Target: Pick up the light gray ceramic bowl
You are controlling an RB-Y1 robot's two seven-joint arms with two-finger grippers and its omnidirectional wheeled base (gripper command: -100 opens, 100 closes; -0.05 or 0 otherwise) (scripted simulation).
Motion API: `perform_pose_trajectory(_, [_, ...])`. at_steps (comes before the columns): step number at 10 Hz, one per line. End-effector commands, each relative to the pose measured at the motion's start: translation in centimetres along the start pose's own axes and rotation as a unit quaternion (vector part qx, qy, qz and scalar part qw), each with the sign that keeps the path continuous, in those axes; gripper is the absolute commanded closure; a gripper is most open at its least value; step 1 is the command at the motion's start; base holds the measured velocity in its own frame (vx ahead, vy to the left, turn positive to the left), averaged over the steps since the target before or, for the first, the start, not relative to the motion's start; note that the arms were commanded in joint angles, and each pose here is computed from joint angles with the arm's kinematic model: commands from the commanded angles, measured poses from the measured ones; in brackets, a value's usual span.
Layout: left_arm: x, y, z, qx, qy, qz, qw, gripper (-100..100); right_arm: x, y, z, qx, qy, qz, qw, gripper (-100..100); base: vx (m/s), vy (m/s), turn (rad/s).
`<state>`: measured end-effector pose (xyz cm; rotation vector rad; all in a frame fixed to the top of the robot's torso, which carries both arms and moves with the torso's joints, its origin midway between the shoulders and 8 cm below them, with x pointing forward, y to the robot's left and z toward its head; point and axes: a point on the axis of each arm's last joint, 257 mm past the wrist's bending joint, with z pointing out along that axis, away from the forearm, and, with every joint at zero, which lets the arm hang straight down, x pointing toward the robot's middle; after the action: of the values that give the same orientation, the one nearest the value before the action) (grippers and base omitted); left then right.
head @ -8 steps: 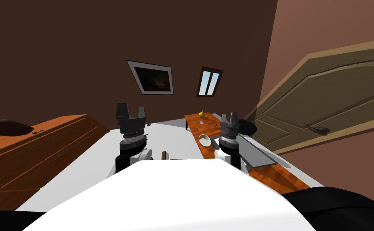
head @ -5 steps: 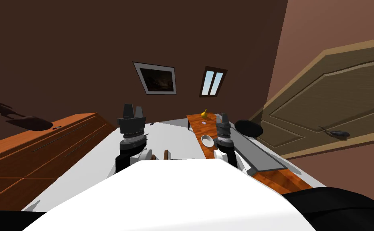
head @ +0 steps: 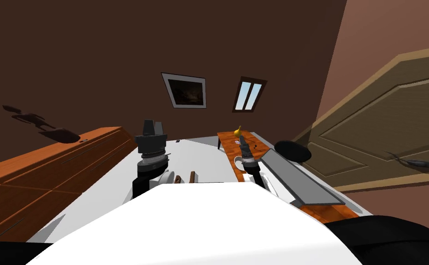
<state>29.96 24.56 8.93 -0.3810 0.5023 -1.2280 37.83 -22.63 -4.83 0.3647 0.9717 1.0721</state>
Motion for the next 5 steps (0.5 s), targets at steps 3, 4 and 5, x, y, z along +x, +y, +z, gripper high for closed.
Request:
perform_pose_trajectory(3, [0.0, 0.0, 0.0, 0.0, 0.0, 0.0, 1.0, 0, 3.9, -4.0, -1.2, 0.04, 0.072, -0.046, 0.9955, -100, 0.001, 0.062, 0.126])
perform_pose_trajectory(4, [0.0, 0.0, 0.0, 0.0, 0.0, 0.0, 1.0, 0, 5.5, -5.7, -2.0, 0.055, 0.102, -0.067, 0.991, -100, 0.002, 0.03, 0.084])
perform_pose_trajectory(5, [0.0, 0.0, 0.0, 0.0, 0.0, 0.0, 1.0, 0, 6.8, -6.8, -2.5, 0.063, 0.129, -0.088, 0.9858, -100, 0.004, 0.04, 0.151])
